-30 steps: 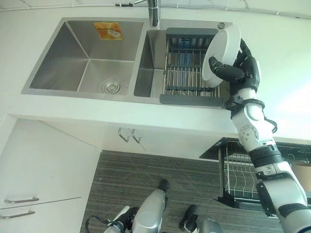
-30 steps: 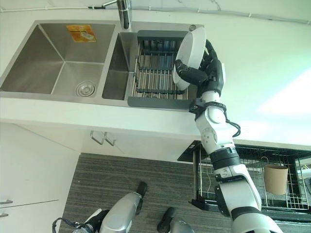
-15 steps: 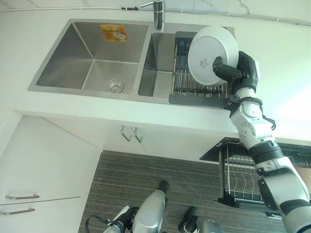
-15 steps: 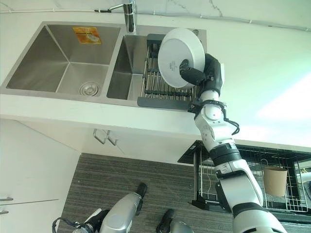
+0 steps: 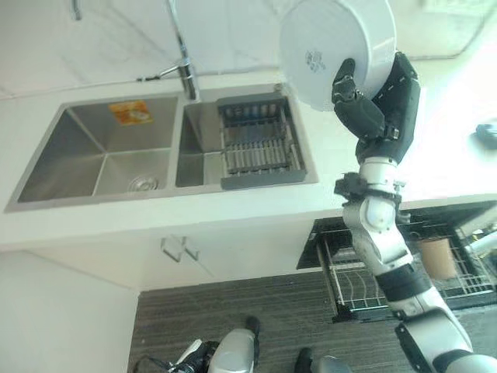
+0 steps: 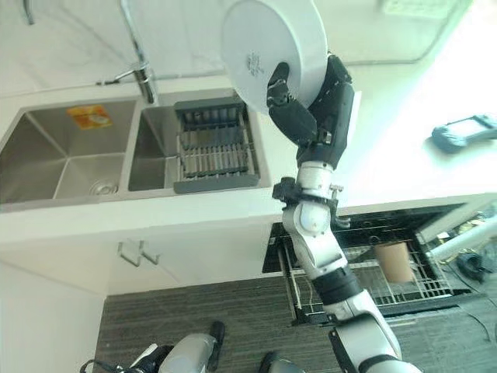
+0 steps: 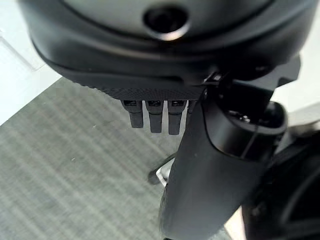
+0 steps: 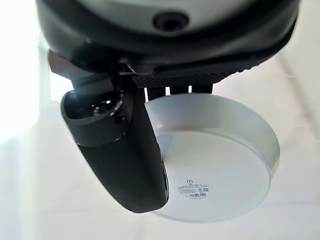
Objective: Place the dishes in the dishwasher.
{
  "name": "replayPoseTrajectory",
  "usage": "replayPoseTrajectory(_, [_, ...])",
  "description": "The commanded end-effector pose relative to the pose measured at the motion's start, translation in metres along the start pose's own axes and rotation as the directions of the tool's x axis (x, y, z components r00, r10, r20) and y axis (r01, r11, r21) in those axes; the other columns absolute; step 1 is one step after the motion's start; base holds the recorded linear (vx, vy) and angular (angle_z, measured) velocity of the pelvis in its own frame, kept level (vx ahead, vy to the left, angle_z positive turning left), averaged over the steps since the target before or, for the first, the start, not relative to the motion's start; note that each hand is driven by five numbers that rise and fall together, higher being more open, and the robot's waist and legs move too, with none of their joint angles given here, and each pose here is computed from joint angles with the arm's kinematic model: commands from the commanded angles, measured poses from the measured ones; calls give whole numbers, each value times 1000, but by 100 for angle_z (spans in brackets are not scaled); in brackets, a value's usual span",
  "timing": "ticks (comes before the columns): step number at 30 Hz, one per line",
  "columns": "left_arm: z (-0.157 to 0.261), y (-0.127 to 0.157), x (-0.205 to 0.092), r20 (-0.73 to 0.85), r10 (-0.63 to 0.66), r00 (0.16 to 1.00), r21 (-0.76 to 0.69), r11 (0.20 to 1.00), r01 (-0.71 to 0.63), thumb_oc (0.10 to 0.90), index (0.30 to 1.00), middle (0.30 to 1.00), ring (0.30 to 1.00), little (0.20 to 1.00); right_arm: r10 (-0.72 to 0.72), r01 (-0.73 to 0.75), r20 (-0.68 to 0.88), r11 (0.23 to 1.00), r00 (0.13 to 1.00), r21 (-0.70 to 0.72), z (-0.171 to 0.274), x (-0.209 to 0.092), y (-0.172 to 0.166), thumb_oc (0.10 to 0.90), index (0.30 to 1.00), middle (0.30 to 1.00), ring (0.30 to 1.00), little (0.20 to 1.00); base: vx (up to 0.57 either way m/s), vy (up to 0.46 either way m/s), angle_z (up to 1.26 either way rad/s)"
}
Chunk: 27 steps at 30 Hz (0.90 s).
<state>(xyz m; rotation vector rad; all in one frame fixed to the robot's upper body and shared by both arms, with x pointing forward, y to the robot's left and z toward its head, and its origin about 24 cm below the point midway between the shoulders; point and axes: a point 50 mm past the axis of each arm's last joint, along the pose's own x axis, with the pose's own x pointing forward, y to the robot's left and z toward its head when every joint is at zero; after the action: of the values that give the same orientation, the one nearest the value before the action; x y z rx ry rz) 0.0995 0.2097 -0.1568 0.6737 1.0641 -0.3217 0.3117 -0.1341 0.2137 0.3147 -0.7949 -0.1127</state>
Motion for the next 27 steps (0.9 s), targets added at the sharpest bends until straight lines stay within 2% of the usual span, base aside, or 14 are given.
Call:
replayPoseTrajectory(1, [4,-16,0,19,-44,999,-18,999,44,800,900,900,900,900,62,-107,350,988,935,112,60,27,23,400,300,300,300,300,-108,-57,-40])
replayPoseTrajectory(6, [7,-15,3,-12,-51,999,-79,996,50,800,900,900,900,900,72,-121,363,986,929,114,68,14,16,400,300,300,300,300,-80,-42,-49])
replayPoseTrajectory(9, [3,-13,5,-72,-61,996,-151,987,50,800,900,900,900,900,72,-106,363,992,929,74,76,0,-5,400,300,300,300,300,-62,-35,-79])
replayPoseTrajectory(16, [-5,-14,3,-121,-58,991,-254,967,25,800,900,900,900,900,33,-24,213,999,976,-44,75,-34,-75,400,300,300,300,300,-45,-11,-59])
replayPoseTrajectory(21, [-6,-17,2,-113,-59,992,-303,953,22,800,900,900,900,900,31,-24,92,996,995,-82,60,-55,-99,400,300,300,300,300,-37,5,-19])
replayPoseTrajectory(27, [-3,-17,2,-105,-62,993,-320,947,25,800,900,900,900,900,32,-34,-21,991,999,-128,41,-67,-110,400,300,300,300,300,-6,7,0])
